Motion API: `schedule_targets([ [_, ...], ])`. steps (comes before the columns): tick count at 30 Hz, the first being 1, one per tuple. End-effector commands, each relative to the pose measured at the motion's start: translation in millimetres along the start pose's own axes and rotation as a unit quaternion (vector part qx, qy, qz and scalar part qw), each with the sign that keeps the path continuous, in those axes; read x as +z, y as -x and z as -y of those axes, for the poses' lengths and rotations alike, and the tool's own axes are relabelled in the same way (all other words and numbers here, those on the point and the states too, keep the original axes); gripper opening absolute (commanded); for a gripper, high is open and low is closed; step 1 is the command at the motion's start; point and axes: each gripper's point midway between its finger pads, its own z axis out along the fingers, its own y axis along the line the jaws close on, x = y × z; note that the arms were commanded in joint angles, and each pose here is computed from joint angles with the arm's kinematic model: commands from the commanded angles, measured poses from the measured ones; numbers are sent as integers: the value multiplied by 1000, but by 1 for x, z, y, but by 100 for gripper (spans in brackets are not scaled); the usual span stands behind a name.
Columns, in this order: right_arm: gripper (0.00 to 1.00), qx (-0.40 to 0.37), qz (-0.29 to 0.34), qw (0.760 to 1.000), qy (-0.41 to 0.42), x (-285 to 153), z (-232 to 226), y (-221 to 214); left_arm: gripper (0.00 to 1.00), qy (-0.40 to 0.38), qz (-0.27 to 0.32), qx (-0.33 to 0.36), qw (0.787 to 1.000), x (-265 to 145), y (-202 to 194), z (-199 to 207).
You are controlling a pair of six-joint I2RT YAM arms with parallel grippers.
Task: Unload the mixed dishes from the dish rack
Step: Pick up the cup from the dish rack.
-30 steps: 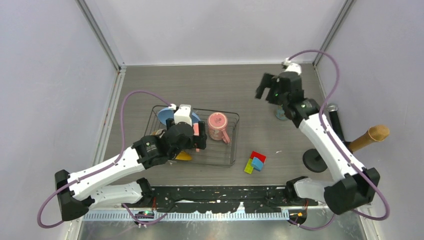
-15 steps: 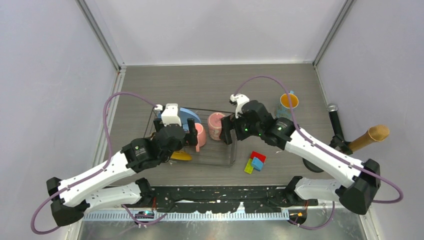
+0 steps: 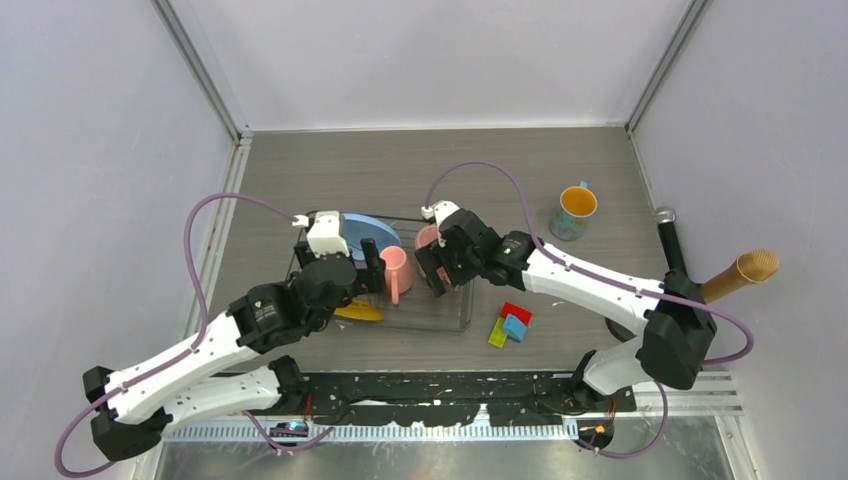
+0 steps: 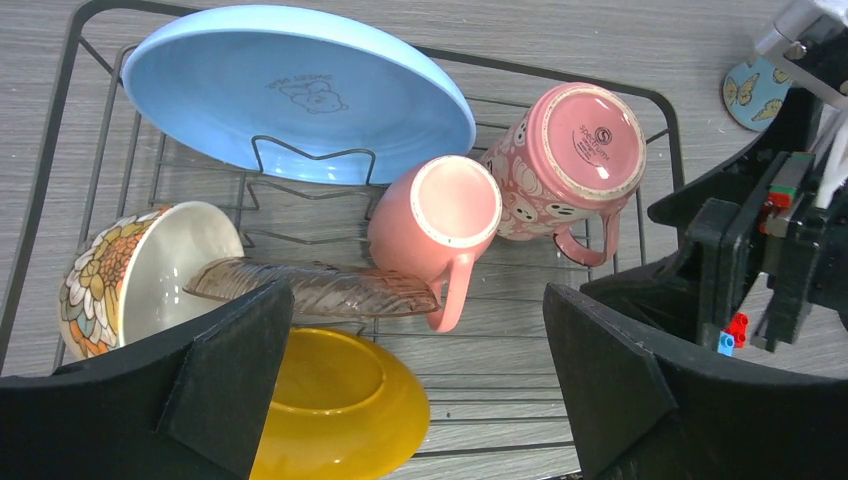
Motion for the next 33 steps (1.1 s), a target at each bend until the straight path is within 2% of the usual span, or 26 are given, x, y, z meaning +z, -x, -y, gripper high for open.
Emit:
schedule_targets([
  [1, 91, -27, 50, 998, -11, 8, 2, 28, 100, 9, 13, -11, 1000, -2, 6, -5],
  [7, 79, -43, 11, 998, -43, 28, 12, 13, 100, 20, 12, -13, 1000, -2, 4, -10],
  [20, 62, -35, 25, 997, -67, 39, 21, 9, 100, 32, 17, -26, 999, -5, 6, -16],
  [27, 59, -36, 17, 997, -73, 42, 24, 2, 100, 33, 21, -34, 999, -7, 7, -19],
  [30, 52, -37, 14, 996, -75, 43, 25, 0, 100, 33, 21, -36, 999, -8, 6, -20],
  [33, 50, -38, 13, 996, -76, 43, 26, -1, 100, 31, 22, -39, 999, -9, 7, -21],
])
